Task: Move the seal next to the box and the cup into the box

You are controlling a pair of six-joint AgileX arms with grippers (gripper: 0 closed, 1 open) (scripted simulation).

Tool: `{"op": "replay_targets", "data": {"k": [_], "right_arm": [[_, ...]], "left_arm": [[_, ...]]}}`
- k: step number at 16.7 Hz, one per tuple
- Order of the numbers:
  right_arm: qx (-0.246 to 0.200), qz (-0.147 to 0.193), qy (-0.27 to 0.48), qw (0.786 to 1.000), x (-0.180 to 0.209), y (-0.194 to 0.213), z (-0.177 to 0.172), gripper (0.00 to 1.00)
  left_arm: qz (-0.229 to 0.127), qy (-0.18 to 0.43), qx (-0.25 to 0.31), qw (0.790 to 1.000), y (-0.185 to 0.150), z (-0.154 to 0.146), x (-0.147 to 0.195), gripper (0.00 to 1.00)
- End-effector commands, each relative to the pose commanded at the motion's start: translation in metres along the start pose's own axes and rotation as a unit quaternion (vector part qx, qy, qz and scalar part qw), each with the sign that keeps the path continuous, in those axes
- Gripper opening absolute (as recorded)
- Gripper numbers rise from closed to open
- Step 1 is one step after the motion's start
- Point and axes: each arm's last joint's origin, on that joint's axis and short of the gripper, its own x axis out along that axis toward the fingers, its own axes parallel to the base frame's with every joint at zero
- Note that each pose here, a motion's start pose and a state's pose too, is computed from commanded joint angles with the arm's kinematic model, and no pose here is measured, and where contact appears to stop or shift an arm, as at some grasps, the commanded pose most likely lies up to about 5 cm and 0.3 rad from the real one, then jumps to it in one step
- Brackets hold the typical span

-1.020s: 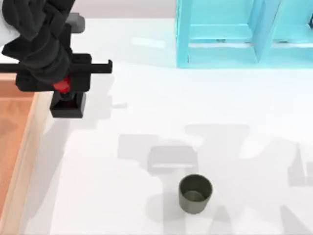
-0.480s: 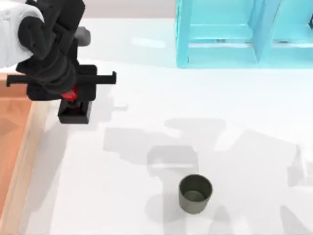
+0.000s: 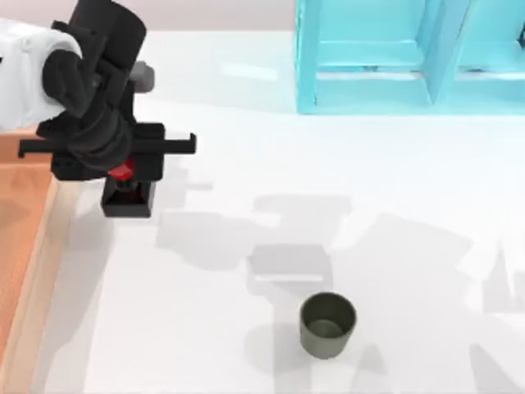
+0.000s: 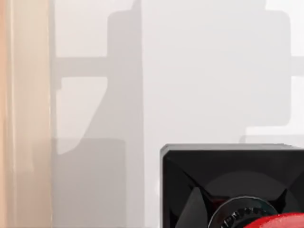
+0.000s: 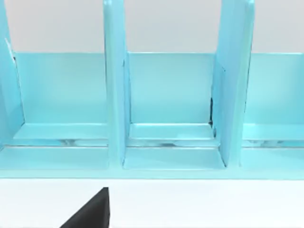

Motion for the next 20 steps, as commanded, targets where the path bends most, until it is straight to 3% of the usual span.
{"op": "replay_targets", "data": {"k": [12,20], "right_arm": [[0.000,0.000,0.000,1.000,0.0000,0.0000,0.0000,1.00],[0.000,0.000,0.000,1.000,0.0000,0.0000,0.0000,1.00]], "left_arm": [[0.000,0.000,0.000,1.000,0.0000,0.0000,0.0000,0.98],[0.000,0.000,0.000,1.000,0.0000,0.0000,0.0000,1.00]]}}
